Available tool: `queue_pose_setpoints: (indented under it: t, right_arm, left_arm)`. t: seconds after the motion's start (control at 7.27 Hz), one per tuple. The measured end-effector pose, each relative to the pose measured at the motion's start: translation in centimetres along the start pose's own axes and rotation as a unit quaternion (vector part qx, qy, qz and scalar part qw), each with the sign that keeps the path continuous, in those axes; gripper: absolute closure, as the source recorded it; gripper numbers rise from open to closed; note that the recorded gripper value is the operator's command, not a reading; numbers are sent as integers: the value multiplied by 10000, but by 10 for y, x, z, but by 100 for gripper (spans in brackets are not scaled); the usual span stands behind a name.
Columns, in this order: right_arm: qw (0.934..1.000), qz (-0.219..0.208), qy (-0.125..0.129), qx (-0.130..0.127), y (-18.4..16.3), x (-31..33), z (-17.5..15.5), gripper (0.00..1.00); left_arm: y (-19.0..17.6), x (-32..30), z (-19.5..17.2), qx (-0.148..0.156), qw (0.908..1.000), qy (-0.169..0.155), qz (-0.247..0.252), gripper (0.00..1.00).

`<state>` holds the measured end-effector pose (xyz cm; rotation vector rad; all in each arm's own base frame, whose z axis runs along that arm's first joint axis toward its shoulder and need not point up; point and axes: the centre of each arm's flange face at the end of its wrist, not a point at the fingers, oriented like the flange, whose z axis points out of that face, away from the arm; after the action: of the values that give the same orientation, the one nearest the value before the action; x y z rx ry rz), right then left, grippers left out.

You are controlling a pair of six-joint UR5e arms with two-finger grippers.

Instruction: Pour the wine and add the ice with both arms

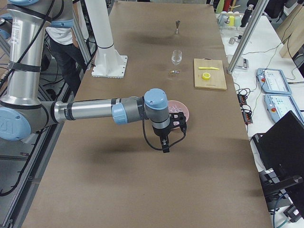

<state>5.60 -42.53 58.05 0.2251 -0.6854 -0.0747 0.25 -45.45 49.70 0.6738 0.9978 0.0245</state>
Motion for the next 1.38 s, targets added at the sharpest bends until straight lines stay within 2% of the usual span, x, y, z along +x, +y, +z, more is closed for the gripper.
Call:
queue_pose_setpoints:
  t: [0.28,0.69,0.96,1.38]
  right_arm:
    - [10000,10,2,-12,10,-1,-2,0]
    - [10000,28,19,-33,17,-1,-2,0]
    - [10000,39,30,-47,19,0,-1,0]
    - [10000,48,45,-58,20,2,0,0]
  left_arm:
    - [11,54,30,367,9988,-92,-326,2]
    - [40,115,84,952,9922,-670,-451,2]
    - [70,150,121,1448,9820,-1152,-390,2]
    - [99,140,141,2122,9567,-1954,-397,2]
